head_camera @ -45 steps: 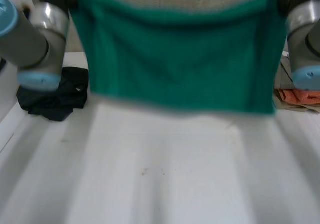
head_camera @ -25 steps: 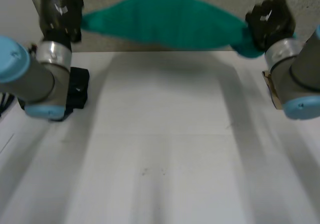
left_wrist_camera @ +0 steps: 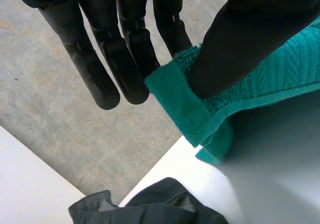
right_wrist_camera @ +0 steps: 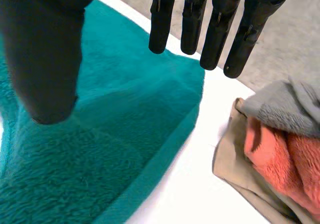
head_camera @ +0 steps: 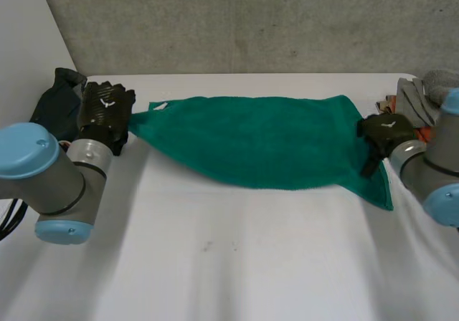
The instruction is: Fold the laundry.
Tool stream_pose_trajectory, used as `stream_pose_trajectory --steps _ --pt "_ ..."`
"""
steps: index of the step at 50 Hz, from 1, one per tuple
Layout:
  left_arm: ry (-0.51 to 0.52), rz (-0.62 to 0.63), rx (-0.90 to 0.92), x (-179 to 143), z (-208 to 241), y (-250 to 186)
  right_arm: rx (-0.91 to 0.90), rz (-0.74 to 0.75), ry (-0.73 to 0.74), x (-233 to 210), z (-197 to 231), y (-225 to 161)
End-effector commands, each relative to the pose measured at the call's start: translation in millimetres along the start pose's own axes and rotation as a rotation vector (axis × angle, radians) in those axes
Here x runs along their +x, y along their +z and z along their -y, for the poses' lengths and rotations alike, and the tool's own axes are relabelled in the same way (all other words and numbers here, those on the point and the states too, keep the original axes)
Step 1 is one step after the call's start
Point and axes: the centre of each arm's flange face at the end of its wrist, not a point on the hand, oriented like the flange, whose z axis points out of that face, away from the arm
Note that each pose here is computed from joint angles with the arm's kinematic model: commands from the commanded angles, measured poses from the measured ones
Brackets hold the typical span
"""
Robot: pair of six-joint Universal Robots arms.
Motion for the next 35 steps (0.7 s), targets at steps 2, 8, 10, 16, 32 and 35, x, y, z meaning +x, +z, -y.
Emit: stream_pose_trajectory --steps 2,8,10,16,32,35 --pt "0.003 0.016 0.006 -8.5 6.2 0.1 -0.099 0.074 0.051 3.8 -22.2 -1.7" --pt "0.003 0.012 -0.004 -8.2 4.4 -0.7 -0.170 0.104 0.081 7.6 -33.2 -7.3" --pt "0.003 0.009 -0.010 -7.9 3.9 -1.2 -0.169 0.141 0.090 3.7 -35.0 -8.7" --pt "0.003 0.009 -0.013 -8.4 3.6 -1.1 -0.158 0.195 0.099 -1.3 -39.0 -8.8" --pt "0.008 -0.052 -0.205 -39.4 34.7 -61.8 -0.163 0.189 -0.228 16.2 -6.8 -55.4" --pt "0.007 -0.101 -0.302 -42.1 36.3 -89.7 -0.288 0.257 -0.367 20.0 -17.8 -79.5"
